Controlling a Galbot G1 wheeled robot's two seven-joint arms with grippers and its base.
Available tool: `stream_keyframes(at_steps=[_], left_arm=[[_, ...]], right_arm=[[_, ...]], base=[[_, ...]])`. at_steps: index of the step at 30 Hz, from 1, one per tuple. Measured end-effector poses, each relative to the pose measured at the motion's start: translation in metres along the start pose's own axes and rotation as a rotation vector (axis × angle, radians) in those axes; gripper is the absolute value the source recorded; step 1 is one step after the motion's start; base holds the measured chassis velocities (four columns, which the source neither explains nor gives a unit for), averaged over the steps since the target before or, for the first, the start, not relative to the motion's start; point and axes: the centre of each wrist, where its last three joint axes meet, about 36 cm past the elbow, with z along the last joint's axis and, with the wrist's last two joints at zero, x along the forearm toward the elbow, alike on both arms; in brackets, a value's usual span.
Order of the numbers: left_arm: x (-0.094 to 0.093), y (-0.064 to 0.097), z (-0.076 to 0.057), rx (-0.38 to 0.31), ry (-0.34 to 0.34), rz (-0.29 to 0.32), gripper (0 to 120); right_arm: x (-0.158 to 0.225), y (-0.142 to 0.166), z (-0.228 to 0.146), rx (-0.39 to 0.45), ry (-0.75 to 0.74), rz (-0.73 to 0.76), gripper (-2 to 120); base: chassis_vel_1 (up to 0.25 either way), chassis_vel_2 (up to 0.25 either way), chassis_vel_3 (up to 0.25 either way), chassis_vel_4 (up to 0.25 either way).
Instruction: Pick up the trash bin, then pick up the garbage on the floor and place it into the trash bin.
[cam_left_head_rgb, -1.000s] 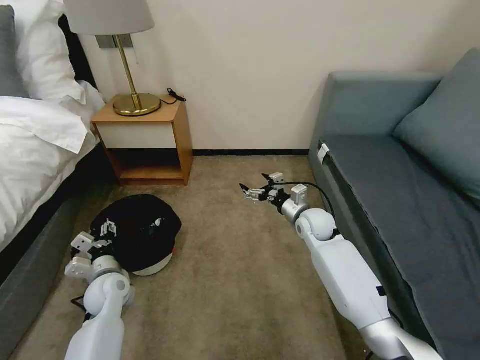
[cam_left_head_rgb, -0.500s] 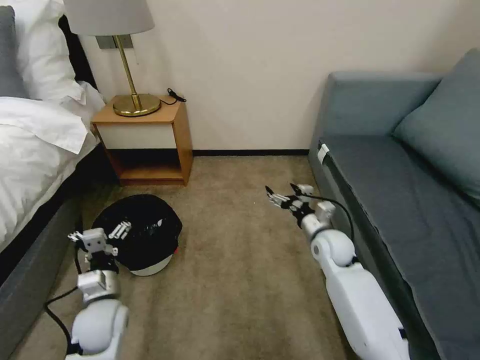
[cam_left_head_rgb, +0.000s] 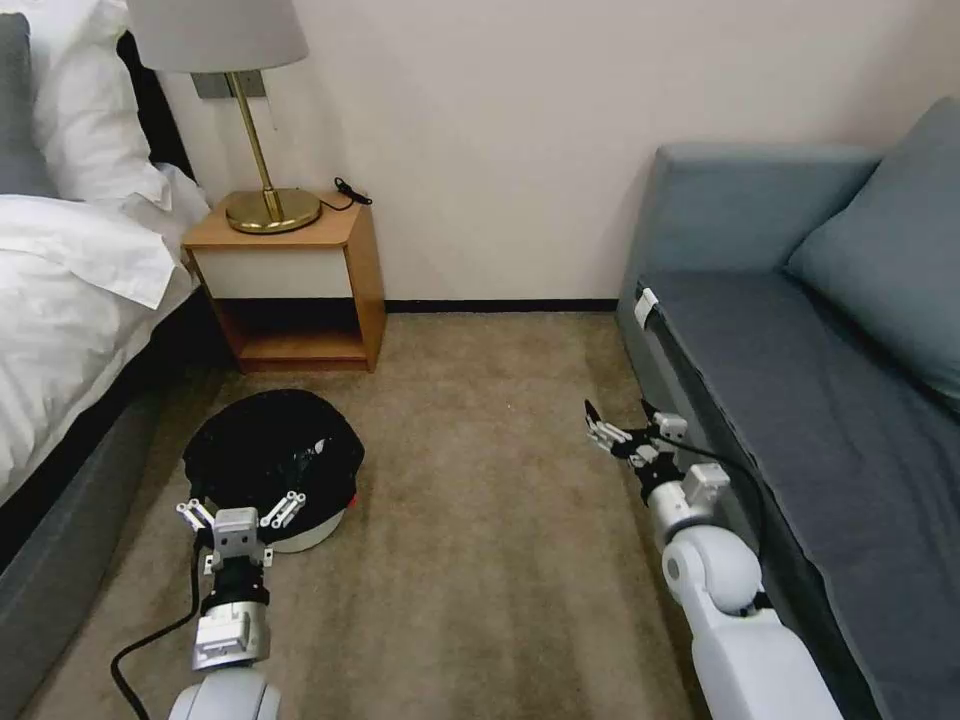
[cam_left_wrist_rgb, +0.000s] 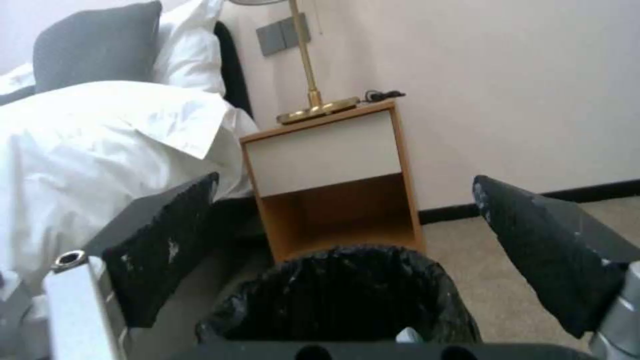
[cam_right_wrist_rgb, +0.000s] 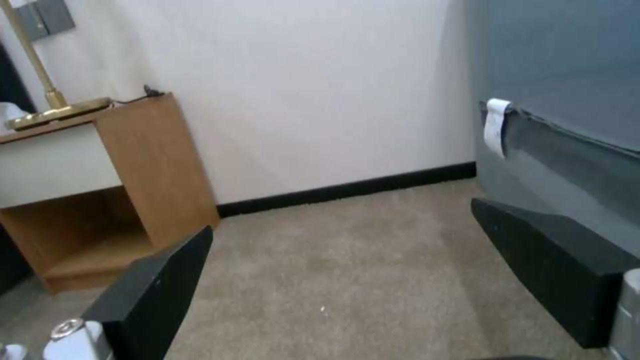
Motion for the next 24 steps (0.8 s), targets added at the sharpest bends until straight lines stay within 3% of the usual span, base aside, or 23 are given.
stream_keyframes(at_steps=[24], left_arm=[[-0.0015,0.0001,0.0004,0.008,0.002,-0.007,100]], right_arm=[[-0.0019,0.0004,-0.0002,0.0,0.0,-0.004,100]], base=[[0.0,0.0,0.0,0.0]])
